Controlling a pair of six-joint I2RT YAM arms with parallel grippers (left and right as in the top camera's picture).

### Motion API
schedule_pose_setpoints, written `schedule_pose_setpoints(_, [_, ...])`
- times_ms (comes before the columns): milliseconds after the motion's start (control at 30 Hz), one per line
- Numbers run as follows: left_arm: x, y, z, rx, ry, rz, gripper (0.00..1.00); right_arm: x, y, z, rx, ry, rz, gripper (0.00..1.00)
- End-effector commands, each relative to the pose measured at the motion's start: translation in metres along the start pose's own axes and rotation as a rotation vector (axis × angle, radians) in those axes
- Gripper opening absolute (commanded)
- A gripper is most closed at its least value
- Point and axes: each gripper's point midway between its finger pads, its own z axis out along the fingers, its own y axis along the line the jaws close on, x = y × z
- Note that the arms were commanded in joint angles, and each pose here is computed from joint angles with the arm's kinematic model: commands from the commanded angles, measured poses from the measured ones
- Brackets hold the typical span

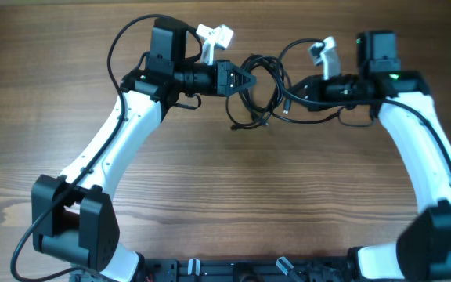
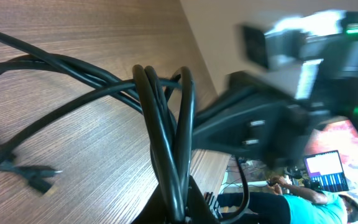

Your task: Untangle cables

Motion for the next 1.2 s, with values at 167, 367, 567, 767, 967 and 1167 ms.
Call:
schedule_pose_setpoints(167, [0.000, -0.009, -0.002, 0.034, 0.007, -0.018, 0.04, -0.029, 0.050, -0.036, -0.042, -0.125, -0.077, 0.04])
schedule_pose_setpoints(367, [-0.008, -0.029, -0.003, 0.128, 0.013, -0.211, 0.04, -0.038, 0.065, -0.004, -0.017, -0.130, -0.053, 0.05])
schedule_pose_setpoints(567, [-0.030, -0.066, -0.012, 0.279, 0.010, -0.332, 0.04, -0.039, 0.042, 0.016, 0.145, -0.138, 0.082, 0.04])
schedule_pose_setpoints(767, [-0.033, -0.085, -0.018, 0.349, 0.044, -0.335, 0.04, -0.051, 0.038, 0.025, 0.119, -0.170, 0.137, 0.04])
schedule_pose_setpoints(967, [-0.033, -0.085, -0.018, 0.350, 0.045, -0.337, 0.04, -0.070, 0.055, 0.024, 0.022, -0.230, 0.128, 0.24])
schedule_pose_setpoints(1167, [-0.033, -0.084, -0.018, 0.348, 0.042, -0.337, 0.04, -0.078, 0.057, 0.022, 0.009, -0.261, 0.181, 0.57])
